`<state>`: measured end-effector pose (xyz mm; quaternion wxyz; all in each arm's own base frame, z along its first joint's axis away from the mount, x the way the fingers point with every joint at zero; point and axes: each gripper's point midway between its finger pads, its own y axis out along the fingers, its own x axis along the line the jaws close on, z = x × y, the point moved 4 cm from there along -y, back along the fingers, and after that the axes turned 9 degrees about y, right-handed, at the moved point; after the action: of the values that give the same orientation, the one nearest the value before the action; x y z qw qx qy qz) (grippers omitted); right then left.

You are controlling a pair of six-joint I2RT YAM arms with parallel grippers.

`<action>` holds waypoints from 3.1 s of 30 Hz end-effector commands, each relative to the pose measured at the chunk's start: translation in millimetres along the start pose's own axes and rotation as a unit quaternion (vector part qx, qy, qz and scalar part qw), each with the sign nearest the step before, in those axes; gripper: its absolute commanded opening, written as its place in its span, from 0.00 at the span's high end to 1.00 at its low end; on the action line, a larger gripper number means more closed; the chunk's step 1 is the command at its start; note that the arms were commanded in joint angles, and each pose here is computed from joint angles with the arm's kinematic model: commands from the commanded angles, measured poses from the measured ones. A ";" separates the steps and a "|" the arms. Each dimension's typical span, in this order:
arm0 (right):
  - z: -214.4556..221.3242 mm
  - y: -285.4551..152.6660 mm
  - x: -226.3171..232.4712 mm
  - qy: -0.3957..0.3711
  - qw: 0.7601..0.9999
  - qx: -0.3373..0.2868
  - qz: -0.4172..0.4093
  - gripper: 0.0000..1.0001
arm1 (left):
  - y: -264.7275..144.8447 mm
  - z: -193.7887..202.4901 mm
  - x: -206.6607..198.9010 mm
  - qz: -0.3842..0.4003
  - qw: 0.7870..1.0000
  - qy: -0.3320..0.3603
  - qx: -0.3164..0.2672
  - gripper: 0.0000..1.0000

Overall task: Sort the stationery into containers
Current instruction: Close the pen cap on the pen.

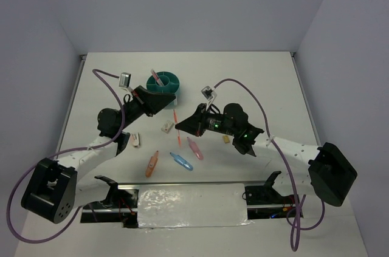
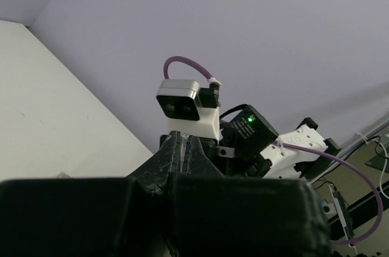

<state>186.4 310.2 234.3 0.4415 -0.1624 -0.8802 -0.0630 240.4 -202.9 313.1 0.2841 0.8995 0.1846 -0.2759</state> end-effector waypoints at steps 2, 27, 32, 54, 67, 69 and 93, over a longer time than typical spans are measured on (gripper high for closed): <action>-15.9 6.8 26.1 -0.031 0.999 -0.025 -0.027 1.00 | -0.3 -22.3 -23.4 0.042 0.994 0.083 -0.051 1.00; -31.8 1.7 50.5 -0.068 0.996 -0.047 -0.042 1.00 | -2.9 -19.7 -16.1 0.018 0.995 0.083 -0.050 1.00; -33.3 -0.1 51.6 -0.071 0.995 -0.052 -0.043 1.00 | -3.5 -18.0 -11.6 0.009 0.995 0.086 -0.048 1.00; -42.7 1.3 53.5 -0.081 0.995 -0.058 -0.021 1.00 | -5.3 -10.8 -3.1 0.002 0.996 0.079 -0.041 1.00; -61.5 5.7 64.3 -0.112 0.991 -0.076 -0.021 1.00 | -5.2 -11.9 -5.3 0.000 0.996 0.078 -0.038 1.00; -67.2 7.3 72.5 -0.127 0.988 -0.081 -0.038 1.00 | -5.5 -11.0 -3.9 -0.005 0.997 0.072 -0.035 1.00; -95.6 18.3 98.3 -0.251 0.959 -0.104 -0.082 1.00 | -0.9 -19.2 -2.8 -0.127 0.983 0.127 0.037 0.66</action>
<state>216.6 330.9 312.7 0.2535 -0.1699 -0.9493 -0.0758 242.9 -188.7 342.5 0.2562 0.8980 0.2975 -0.1987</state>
